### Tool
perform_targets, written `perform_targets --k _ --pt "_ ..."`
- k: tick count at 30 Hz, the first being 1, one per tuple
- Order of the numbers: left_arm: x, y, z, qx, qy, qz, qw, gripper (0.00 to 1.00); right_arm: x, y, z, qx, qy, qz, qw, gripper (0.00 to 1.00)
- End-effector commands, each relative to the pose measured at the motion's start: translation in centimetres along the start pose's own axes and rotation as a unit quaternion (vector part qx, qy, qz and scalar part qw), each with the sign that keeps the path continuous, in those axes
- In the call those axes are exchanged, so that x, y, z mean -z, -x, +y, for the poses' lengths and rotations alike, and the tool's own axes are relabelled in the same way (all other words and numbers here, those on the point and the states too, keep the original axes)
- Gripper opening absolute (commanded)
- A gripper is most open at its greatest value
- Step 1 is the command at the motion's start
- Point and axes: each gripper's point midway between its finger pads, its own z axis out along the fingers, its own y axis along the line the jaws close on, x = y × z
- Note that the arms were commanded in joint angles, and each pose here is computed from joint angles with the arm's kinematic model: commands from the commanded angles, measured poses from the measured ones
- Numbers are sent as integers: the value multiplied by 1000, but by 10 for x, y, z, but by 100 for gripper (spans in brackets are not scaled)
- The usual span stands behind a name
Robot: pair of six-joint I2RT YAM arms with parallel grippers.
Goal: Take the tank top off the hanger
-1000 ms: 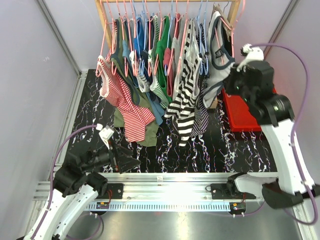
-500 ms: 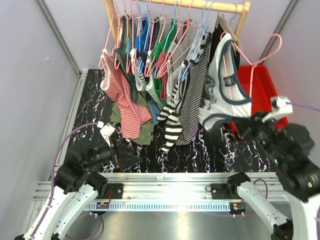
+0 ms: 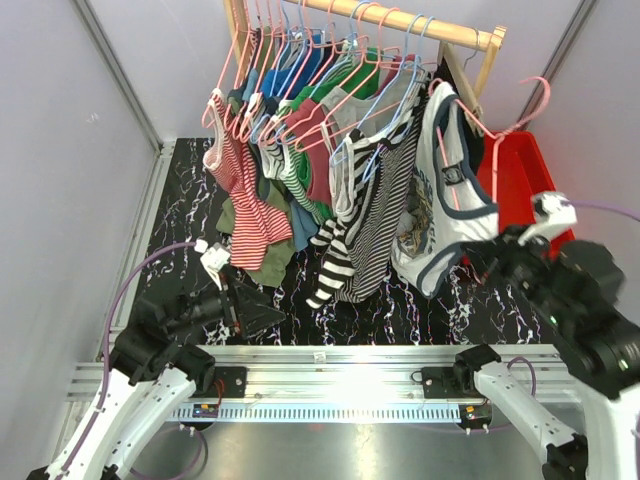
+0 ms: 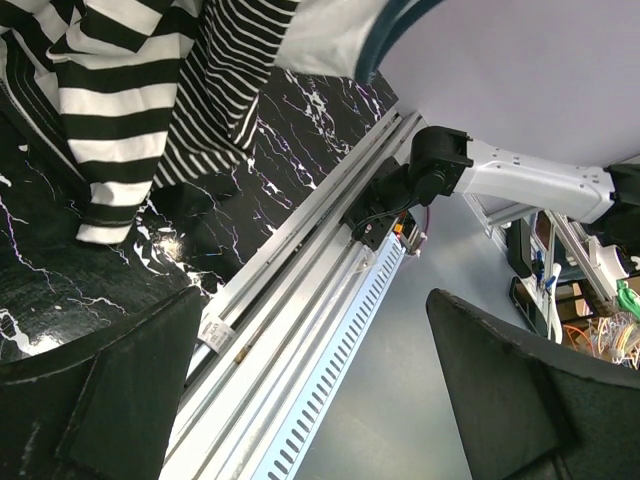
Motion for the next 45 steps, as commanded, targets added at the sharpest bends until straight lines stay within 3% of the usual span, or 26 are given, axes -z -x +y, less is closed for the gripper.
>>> perform_targets --k 1,8,12,18,23,26,31,37,41,45 --pt "8 16 -18 -23 -19 -32 999 99 -39 2 4 28 12 15 999 0" --pt "10 9 -12 -21 -12 -34 999 99 -56 15 -4 80 -5 1 997 0" --pt "7 9 -12 -19 -16 -30 999 99 -53 59 4 90 -18 -38 995 0" --pt "6 10 -10 -19 -15 -33 999 99 -66 100 4 83 -65 -30 994 0" --pt "8 5 -9 -18 -15 -34 999 99 -66 85 13 76 -38 8 996 0" --pt "8 0 -6 -14 -14 -33 999 99 -53 52 23 78 21 33 996 0" --pt "0 0 -3 -5 -21 -28 999 99 -11 36 23 111 55 -20 992 0" --pt "-5 3 -2 2 -25 -26 999 99 5 37 23 129 63 -42 989 0" --pt "-3 5 -5 1 -25 -32 999 99 14 25 7 111 25 -29 993 0" --pt "-2 5 -7 0 -30 -34 999 99 60 13 17 87 75 -92 989 0"
